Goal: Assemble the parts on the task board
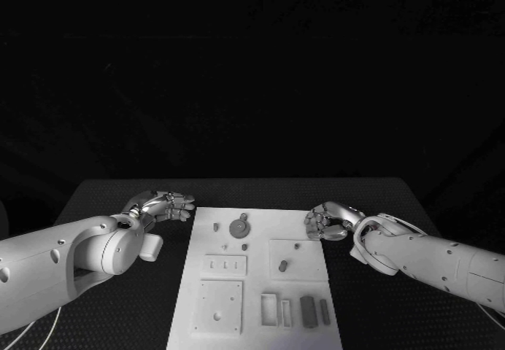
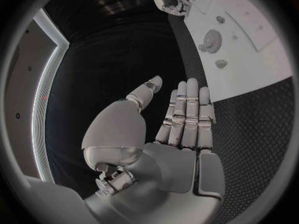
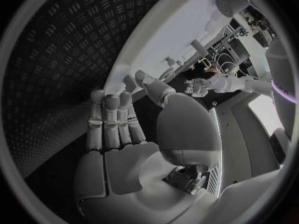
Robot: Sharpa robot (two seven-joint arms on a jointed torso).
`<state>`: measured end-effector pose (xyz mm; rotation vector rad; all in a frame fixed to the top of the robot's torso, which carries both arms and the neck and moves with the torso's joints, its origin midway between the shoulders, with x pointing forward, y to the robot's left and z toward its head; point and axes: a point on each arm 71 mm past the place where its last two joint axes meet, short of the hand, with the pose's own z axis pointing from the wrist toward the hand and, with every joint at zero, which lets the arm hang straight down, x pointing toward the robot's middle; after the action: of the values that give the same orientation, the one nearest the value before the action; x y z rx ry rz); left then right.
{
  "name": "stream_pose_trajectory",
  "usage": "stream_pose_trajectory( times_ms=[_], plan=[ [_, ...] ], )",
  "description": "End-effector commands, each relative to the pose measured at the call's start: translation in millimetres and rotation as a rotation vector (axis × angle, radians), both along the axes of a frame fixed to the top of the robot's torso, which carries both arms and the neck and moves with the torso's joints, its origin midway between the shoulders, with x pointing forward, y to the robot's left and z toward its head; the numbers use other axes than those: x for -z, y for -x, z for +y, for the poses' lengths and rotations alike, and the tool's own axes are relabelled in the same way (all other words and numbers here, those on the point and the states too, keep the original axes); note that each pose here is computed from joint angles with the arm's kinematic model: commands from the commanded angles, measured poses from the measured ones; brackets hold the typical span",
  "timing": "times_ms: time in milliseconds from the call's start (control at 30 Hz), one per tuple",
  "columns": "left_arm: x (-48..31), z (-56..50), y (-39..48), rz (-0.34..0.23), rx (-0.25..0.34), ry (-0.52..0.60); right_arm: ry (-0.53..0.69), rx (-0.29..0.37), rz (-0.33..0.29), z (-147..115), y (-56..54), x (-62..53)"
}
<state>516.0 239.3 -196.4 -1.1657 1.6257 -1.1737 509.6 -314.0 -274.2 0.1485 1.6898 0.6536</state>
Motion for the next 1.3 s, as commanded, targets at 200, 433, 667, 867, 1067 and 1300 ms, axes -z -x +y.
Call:
stream_pose_trajectory(
  times_ms=[200,433,667,867,1067,1300],
  plan=[
    [-1.1,-2.1,0.5,-0.007,0.021,0.006,0.007,-0.002,-0.014,2.1,-0.6,0.7],
    [-1.0,-1.8,0.4,-0.006,0.02,0.005,0.007,0.005,-0.021,0.4,-0.7,0.6],
    [-0.9,-1.6,0.4,-0.006,0.02,0.004,-0.005,0.007,-0.031,1.5,-0.8,-0.2],
    [-0.9,-1.7,0.5,-0.006,0.021,0.003,-0.011,0.019,-0.041,0.4,-1.2,-0.9],
    [-0.9,-1.4,0.6,-0.005,0.023,0.002,-0.028,0.034,-0.044,1.0,-1.3,-1.6],
    [0.6,-2.4,1.3,0.012,0.053,-0.015,-0.025,0.052,-0.038,1.5,1.1,-3.2]
  ],
)
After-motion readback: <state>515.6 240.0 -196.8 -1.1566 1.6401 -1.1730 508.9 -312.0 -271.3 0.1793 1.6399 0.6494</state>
